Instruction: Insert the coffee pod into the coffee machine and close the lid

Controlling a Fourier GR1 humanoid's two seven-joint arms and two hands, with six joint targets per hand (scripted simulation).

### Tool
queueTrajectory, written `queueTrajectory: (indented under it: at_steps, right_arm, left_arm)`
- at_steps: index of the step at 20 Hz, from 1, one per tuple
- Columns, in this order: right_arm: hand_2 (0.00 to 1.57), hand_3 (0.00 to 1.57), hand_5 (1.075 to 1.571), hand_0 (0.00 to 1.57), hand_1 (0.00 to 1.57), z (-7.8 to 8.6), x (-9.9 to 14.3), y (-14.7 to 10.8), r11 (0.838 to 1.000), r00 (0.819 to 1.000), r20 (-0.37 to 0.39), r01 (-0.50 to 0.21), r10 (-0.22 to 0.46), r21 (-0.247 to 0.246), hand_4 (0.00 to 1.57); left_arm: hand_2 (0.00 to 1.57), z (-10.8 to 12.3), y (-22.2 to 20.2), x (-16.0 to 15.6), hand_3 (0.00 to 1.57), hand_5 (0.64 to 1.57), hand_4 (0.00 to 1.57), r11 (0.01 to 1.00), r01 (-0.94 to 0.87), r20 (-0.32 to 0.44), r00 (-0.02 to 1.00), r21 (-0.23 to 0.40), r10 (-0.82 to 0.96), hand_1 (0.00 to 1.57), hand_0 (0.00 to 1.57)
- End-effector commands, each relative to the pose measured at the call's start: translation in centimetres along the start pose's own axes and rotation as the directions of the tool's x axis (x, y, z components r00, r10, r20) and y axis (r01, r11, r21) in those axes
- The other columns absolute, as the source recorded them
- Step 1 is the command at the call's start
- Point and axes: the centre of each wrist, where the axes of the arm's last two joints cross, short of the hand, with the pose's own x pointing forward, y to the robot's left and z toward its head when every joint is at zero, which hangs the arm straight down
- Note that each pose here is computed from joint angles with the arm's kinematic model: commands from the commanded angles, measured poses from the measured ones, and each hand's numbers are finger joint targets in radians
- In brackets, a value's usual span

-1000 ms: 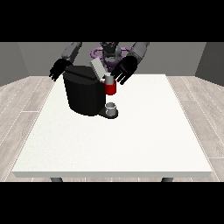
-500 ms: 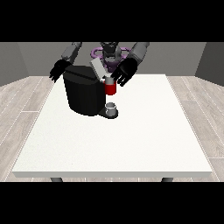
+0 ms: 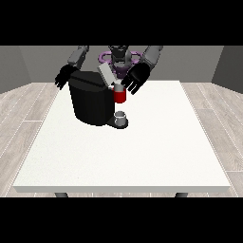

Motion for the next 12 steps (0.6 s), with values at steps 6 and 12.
queueTrajectory:
  at_steps: [6, 12]
  right_arm:
    - [0.00, 0.00, 1.571, 0.00, 0.00, -0.5, 0.4, -2.2, 1.000, 1.000, 0.013, 0.003, -0.003, -0.026, 0.41]
    - [0.00, 0.00, 1.571, 0.00, 0.00, 0.7, -0.9, -0.8, 0.999, 0.999, -0.030, -0.023, 0.022, -0.029, 0.36]
  left_arm:
    - [1.09, 1.0, 0.1, -1.9, 0.90, 1.571, 0.37, 0.999, 0.047, 0.033, 0.998, -0.001, -0.047, 1.02, 1.02]
    - [0.00, 0.8, 1.3, -1.7, 0.00, 1.571, 0.00, 0.987, 0.134, -0.001, 0.991, -0.090, -0.135, 0.00, 0.00]
